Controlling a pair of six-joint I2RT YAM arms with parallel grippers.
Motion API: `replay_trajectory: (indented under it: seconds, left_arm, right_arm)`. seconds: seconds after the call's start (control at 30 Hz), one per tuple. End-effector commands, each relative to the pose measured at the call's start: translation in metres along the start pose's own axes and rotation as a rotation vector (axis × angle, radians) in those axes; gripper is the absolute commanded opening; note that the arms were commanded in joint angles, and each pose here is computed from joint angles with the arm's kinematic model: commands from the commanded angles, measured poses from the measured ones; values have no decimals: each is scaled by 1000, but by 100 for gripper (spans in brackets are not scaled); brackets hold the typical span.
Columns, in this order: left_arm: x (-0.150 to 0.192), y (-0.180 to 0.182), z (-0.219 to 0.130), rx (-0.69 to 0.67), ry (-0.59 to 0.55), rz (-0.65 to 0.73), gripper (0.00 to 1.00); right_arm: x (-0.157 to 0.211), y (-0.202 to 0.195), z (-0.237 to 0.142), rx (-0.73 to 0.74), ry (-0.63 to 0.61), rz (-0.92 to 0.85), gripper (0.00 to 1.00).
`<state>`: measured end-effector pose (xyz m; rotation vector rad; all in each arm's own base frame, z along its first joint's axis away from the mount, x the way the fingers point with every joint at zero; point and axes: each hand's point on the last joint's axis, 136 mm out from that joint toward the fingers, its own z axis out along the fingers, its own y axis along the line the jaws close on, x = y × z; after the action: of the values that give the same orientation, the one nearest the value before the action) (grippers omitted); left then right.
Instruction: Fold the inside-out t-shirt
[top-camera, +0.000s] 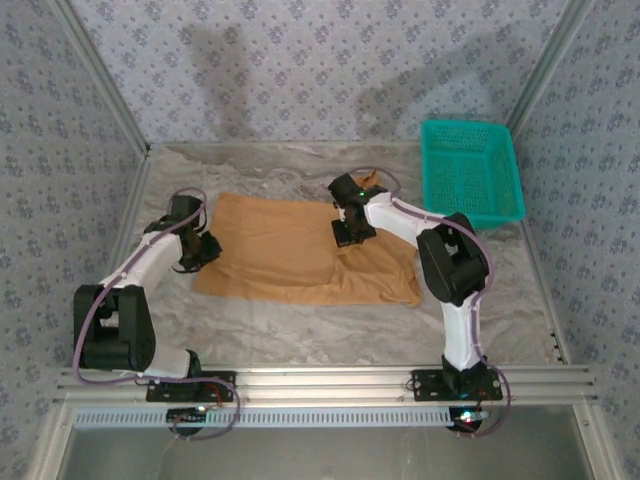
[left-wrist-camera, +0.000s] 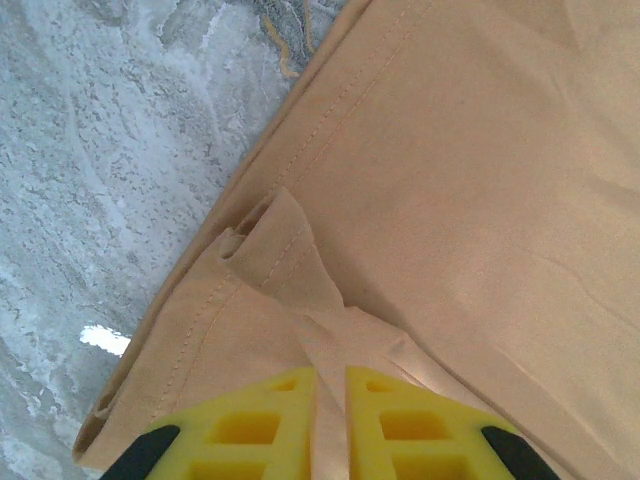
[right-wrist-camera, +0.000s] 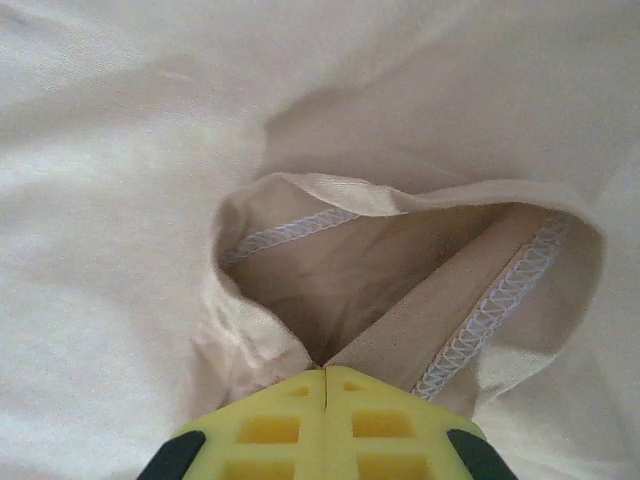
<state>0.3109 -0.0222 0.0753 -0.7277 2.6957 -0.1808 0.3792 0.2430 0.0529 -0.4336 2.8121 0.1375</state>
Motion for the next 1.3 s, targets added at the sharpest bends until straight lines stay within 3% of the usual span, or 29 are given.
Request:
replay_trajectory:
  seconds: [0.0,0.13,0.23,0.37,0.43,0.6,0.77,0.9,1.07,1.27]
  left_arm:
    - [-2,-1,-1,-13,-5,9,15]
    - [0,1,0,-18,-5,11,15]
    - [0,2,2,-21,-6,13,15]
    - [0,1,4,-20,-7,9,15]
    - [0,0,5,-21,-5,12,15]
    - [-5,-8,2,-10,-17,20,15]
    - [-9,-28,7,40,-11,30,15]
    - [-19,-36,25,60,14,7,13]
    - [-24,-12,49,9,43,-55,13]
    - [9,29,57,-24,133,-170,14]
  right_arm:
    - [-16,4,-36,19,-115,-22,6]
    - [-24,9,-41,-9,-204,-9,7]
    - [-23,9,-29,-32,-194,0,12]
    - [-22,2,-2,-8,-117,24,33]
    - [-21,-7,5,40,-63,59,38]
    - [-18,-22,-23,157,-76,142,40]
    - [2,-16,-43,56,-95,186,43]
    - [31,-11,-31,-52,-66,221,43]
    - [74,-13,-4,-64,21,251,43]
    - [116,-3,6,-82,111,235,43]
